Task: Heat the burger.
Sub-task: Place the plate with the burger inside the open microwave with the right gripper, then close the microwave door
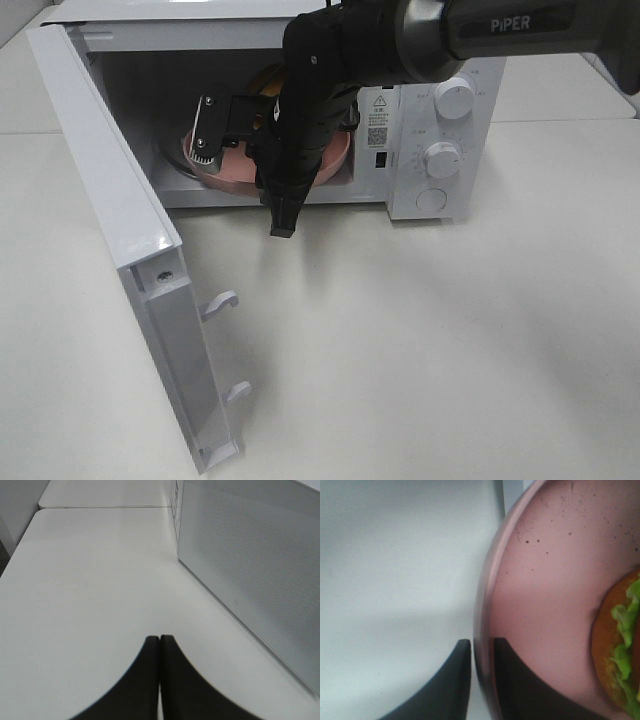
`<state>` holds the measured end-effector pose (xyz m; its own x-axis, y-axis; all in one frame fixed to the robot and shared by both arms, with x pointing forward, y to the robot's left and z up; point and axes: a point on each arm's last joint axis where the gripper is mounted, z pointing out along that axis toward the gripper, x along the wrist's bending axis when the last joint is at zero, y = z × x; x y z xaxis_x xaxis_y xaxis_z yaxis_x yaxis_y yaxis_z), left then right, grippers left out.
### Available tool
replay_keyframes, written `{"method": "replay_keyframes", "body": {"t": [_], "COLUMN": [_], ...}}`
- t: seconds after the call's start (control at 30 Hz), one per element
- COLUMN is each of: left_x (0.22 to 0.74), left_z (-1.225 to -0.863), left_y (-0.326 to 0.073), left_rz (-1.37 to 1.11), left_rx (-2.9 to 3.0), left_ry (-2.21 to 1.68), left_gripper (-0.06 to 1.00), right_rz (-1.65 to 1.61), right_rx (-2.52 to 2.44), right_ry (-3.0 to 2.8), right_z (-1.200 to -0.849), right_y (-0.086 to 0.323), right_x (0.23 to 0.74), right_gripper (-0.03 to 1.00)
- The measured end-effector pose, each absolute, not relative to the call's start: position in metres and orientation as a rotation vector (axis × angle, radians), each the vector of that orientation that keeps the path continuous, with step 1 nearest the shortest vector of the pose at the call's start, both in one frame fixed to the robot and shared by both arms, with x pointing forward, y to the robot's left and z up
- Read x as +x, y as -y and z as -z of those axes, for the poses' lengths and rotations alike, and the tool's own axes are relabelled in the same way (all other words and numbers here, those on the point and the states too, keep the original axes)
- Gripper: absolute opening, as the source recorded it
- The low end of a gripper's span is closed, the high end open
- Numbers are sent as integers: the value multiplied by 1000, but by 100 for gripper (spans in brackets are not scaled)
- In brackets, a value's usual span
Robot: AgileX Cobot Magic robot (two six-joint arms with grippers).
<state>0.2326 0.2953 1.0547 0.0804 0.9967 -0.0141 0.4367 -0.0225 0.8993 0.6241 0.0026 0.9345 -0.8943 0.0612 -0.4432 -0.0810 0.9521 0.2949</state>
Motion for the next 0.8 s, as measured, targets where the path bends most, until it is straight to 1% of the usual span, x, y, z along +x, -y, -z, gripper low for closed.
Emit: {"method": "replay_keyframes", "body": {"t": [0.03,0.1,0.13,0.17,0.2,0.23,0.27,0.3,0.33,0.37,0.47,0.53,0.57,0.6,0.7,0.8], "left_x": [233,233,233,233,233,233,233,233,233,233,233,233,233,233,233,233], "left_z": [-1055,-1055,-1055,-1055,-1055,-1055,-1055,-1055,-1055,-1055,-1055,-1055,-1055,-1055,-1055,-1055], "left_y": [-295,-295,-295,-295,-295,-295,-295,-295,-295,-295,-295,-295,-295,-295,-295,-295], "left_rz": [-901,-901,-901,-901,-901,-901,-901,-901,-901,-901,-901,-901,-901,-901,-901,-901], "left_rx": [1574,1574,1574,1574,1574,1574,1574,1574,1574,1574,1574,1574,1574,1574,1574,1574], "left_ry": [-1465,-1465,-1465,-1465,-1465,-1465,-1465,-1465,-1465,-1465,-1465,-1465,-1465,-1465,-1465,-1465], "left_gripper": [0,0,0,0,0,0,0,0,0,0,0,0,0,0,0,0], "right_rz": [-426,-449,-449,-458,-481,-481,-494,-494,-509,-533,-543,-579,-579,-595,-617,-611], "right_rx": [-14,56,56,88,166,166,216,216,315,427,482,665,665,754,880,1004], "right_ry": [-2644,-2642,-2642,-2643,-2641,-2641,-2641,-2641,-2648,-2648,-2648,-2631,-2631,-2619,-2600,-2591], "right_z": [-935,-939,-939,-941,-945,-945,-947,-947,-949,-953,-954,-965,-965,-974,-984,-988], "right_y": [-3,-2,-2,-2,-3,-3,-3,-3,-2,-1,-1,2,2,4,6,9], "right_x": [624,624,624,624,625,625,624,624,623,622,622,619,619,616,613,610], "right_gripper": [18,36,36,41,49,49,53,53,61,65,68,72,72,73,73,73]}}
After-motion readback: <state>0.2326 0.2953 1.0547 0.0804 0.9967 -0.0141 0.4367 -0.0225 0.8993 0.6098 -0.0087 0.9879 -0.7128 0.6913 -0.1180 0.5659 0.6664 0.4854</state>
